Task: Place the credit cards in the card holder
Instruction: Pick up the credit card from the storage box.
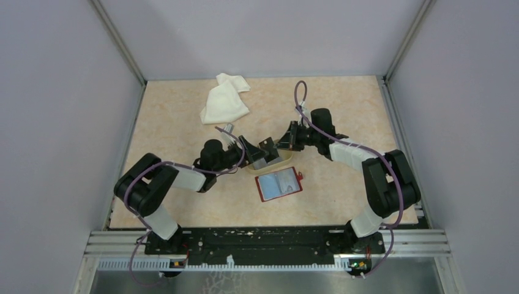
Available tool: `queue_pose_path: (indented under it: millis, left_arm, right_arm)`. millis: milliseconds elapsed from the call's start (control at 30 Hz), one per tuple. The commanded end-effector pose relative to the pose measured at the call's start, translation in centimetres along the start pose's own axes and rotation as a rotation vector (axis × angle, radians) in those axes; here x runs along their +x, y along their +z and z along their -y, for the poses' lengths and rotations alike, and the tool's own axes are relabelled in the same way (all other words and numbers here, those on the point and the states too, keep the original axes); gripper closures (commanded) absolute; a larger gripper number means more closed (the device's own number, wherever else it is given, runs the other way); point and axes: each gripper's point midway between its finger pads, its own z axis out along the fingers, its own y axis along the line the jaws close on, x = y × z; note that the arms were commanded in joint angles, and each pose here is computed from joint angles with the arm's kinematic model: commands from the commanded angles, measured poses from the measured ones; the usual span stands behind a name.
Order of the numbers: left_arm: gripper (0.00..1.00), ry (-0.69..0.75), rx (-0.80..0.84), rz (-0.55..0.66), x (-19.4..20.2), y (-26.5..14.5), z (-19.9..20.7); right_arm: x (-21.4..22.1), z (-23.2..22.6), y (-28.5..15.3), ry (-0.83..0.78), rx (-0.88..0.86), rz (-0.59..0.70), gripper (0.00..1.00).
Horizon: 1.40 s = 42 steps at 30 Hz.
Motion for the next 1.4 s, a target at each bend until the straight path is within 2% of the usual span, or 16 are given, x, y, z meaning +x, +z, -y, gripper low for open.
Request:
queue_pose_path:
  millis: [0, 667, 867, 1033, 1233, 1367]
  left_arm:
    - [0.21, -0.012, 0.057, 0.013, -0.9, 0.9, 1.2]
    - [0.21, -0.099, 0.11, 0.021, -1.2, 2.4, 1.4]
    - [0.27, -0.109, 0.125, 0.019, -1.2, 2.6, 1.6]
    - [0.28, -0.116, 0.127, 0.016, -1.2, 2.9, 1.6]
    - [0.41, -0.129, 0.142, 0.013, -1.2, 3.0, 1.7]
    - [0.6, -0.136, 0.147, 0.013, -1.1, 3.0, 1.7]
  right_arm:
    - [-1.4, -2.1, -0.8, -0.046, -0.071, 0.047, 1.0]
    - [-0.6, -2.2, -0.4, -0.002, -0.11, 0.008, 1.0]
    - [-0.4, -1.4, -0.1, 0.007, -0.086, 0.0, 1.0]
    - [-0.2, -0.6, 0.2, 0.011, -0.056, -0.004, 1.0]
    - [0.0, 0.2, 0.5, 0.015, -0.028, -0.011, 1.0]
    - [0.1, 0.6, 0.7, 0.018, -0.017, -0.016, 1.0]
